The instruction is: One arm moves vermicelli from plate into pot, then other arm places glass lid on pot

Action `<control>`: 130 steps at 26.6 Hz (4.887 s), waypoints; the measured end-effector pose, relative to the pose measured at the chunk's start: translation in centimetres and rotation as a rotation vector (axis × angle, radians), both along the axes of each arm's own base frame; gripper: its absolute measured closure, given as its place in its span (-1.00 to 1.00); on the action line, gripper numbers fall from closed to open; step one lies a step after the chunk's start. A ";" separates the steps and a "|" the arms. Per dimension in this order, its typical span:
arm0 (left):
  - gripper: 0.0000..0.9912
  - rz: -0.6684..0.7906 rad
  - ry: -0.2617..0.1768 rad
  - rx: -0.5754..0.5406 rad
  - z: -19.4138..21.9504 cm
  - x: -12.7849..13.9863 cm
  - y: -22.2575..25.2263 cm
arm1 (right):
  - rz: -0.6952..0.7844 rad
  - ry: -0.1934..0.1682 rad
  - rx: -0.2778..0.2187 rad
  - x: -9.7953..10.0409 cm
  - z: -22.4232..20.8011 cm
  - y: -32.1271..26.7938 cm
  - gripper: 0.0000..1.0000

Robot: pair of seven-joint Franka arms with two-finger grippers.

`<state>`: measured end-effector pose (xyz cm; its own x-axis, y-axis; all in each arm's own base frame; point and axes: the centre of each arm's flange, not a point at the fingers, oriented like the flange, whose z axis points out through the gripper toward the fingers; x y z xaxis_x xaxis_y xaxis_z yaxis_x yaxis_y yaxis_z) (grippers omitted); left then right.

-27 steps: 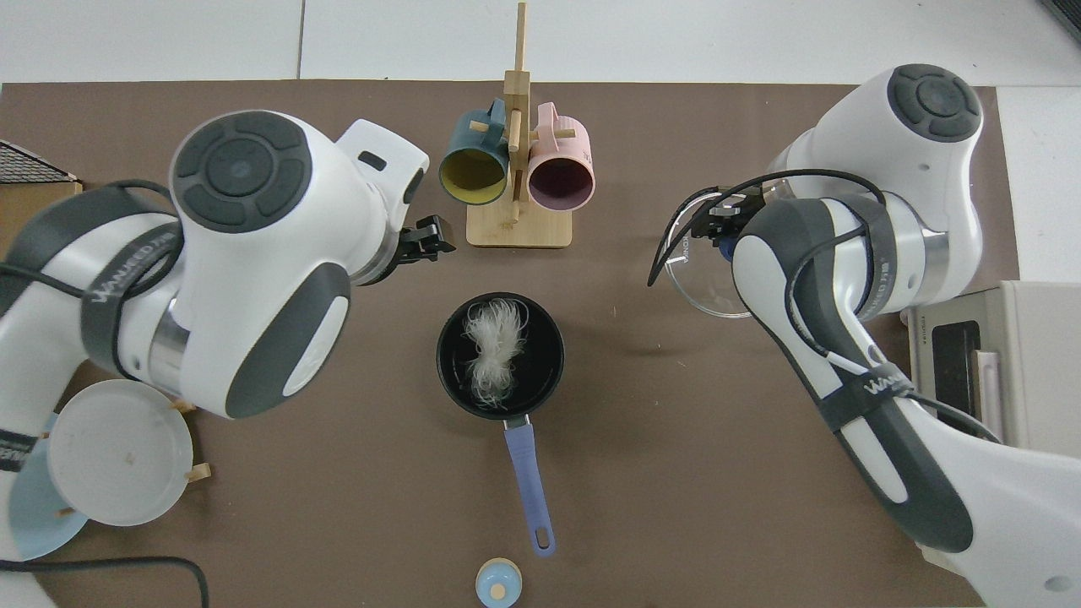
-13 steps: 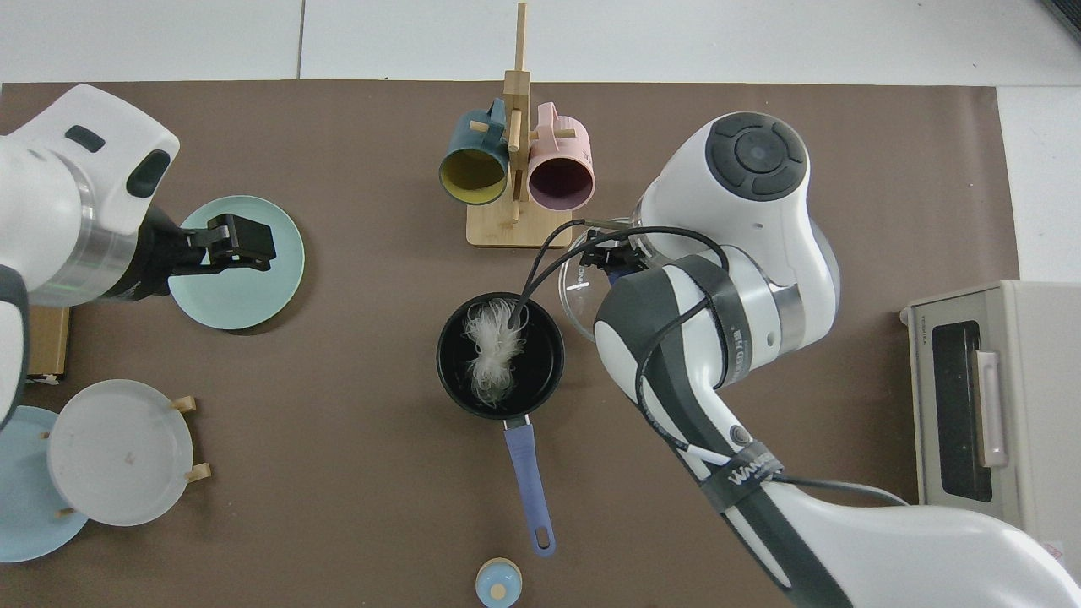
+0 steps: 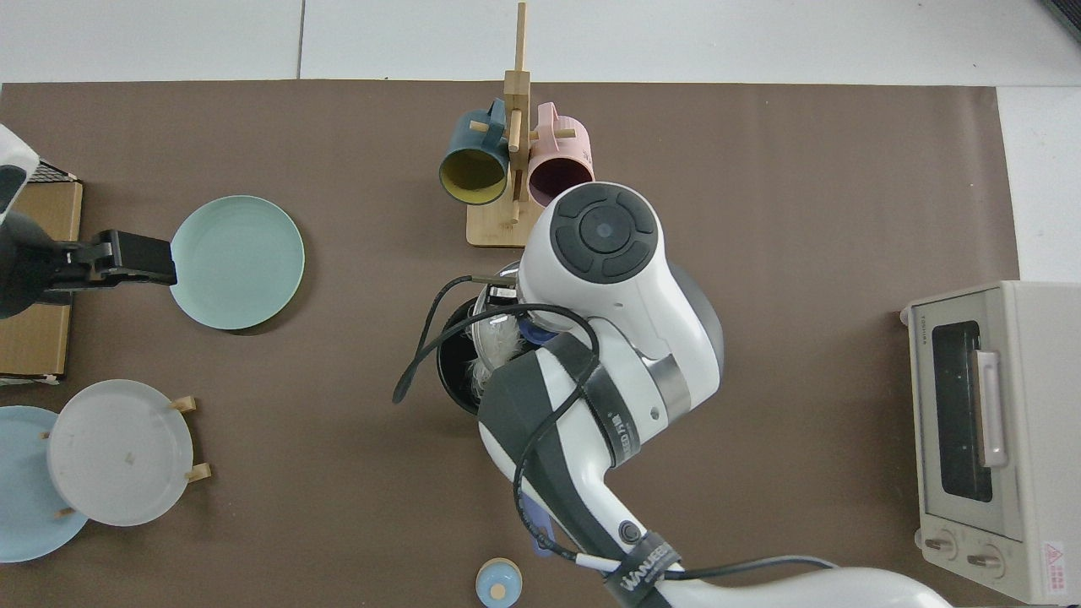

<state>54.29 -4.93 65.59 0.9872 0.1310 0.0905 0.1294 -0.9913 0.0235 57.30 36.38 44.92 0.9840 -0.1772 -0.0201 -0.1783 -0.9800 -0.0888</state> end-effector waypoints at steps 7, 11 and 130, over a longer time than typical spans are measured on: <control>-1.00 -0.002 0.000 -0.094 0.2 0.0 2.1 | 0.000 -0.003 0.004 -2.6 0.3 4.4 0.01; -1.00 -0.026 0.004 -0.096 0.3 -0.2 4.5 | -0.008 -0.004 0.004 -2.4 0.2 5.3 0.01; -1.00 -0.169 0.082 -0.034 -3.5 -0.9 0.3 | -0.087 -0.030 0.052 -3.3 -5.1 4.9 -1.00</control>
<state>53.40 -4.67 62.11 0.9993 -0.0360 0.0075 -0.0364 -0.9979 0.0538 54.04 41.28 39.79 0.9653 -0.2612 -0.0023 -0.2588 -0.9550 -0.1453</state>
